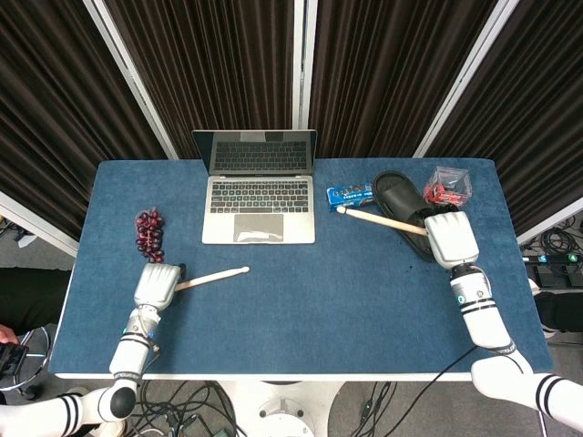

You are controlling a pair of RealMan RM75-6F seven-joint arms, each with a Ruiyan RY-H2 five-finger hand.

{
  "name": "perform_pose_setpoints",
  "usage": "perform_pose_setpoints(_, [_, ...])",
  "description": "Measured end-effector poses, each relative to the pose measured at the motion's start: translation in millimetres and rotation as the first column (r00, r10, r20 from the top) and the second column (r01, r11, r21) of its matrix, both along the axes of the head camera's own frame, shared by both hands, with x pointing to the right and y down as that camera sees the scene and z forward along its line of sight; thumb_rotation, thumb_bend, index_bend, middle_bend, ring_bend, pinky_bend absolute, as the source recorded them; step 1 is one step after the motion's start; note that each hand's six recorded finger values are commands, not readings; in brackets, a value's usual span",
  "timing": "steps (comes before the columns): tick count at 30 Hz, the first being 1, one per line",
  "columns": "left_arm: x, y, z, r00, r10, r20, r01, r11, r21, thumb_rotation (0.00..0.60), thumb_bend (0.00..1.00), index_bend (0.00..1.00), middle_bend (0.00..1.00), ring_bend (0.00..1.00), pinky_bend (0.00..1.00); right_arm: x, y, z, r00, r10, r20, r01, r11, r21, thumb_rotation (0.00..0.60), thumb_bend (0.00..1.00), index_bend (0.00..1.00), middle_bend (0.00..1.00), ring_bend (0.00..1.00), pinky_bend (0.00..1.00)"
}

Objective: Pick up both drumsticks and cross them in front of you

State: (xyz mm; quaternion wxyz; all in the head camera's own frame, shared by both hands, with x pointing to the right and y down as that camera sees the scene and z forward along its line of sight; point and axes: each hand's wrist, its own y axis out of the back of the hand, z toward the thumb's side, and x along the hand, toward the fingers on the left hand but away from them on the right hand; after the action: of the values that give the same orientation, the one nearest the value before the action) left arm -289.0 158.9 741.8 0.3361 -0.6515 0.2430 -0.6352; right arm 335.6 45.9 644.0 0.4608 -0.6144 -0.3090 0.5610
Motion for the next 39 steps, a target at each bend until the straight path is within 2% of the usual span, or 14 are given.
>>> perform_pose_setpoints(8, [-10.6,4.2,5.1,0.999,-0.023,0.045,0.023,1.000,-0.004,0.600,0.31,0.41,0.49,0.77,0.94,2.1,2.5,2.1,1.000,0.006,-0.004,-0.006,1.000,-0.010,0.600,0.54,0.71,0.63,0.41,0.35])
perform_pose_setpoints(19, [-16.5,6.0,10.1,0.997,-0.026,0.075,0.027,0.999,-0.020,0.600,0.31,0.40,0.48,0.77,0.94,3.4,4.4,4.7,1.000,0.012,-0.008,-0.012,1.000,-0.019,0.600,0.54,0.71,0.63,0.41,0.35])
perform_pose_setpoints(26, [-16.3,6.6,12.5,0.997,-0.024,0.078,0.027,0.999,-0.035,0.600,0.32,0.45,0.49,0.77,0.94,5.4,5.5,5.9,1.000,0.016,-0.013,-0.017,1.000,-0.023,0.600,0.54,0.71,0.63,0.41,0.34])
perform_pose_setpoints(39, [-16.4,6.4,15.9,0.997,-0.032,0.076,0.035,0.998,-0.042,0.600,0.35,0.47,0.51,0.78,0.94,5.9,6.5,8.9,1.000,0.018,-0.017,-0.019,0.999,-0.030,0.600,0.54,0.71,0.63,0.41,0.34])
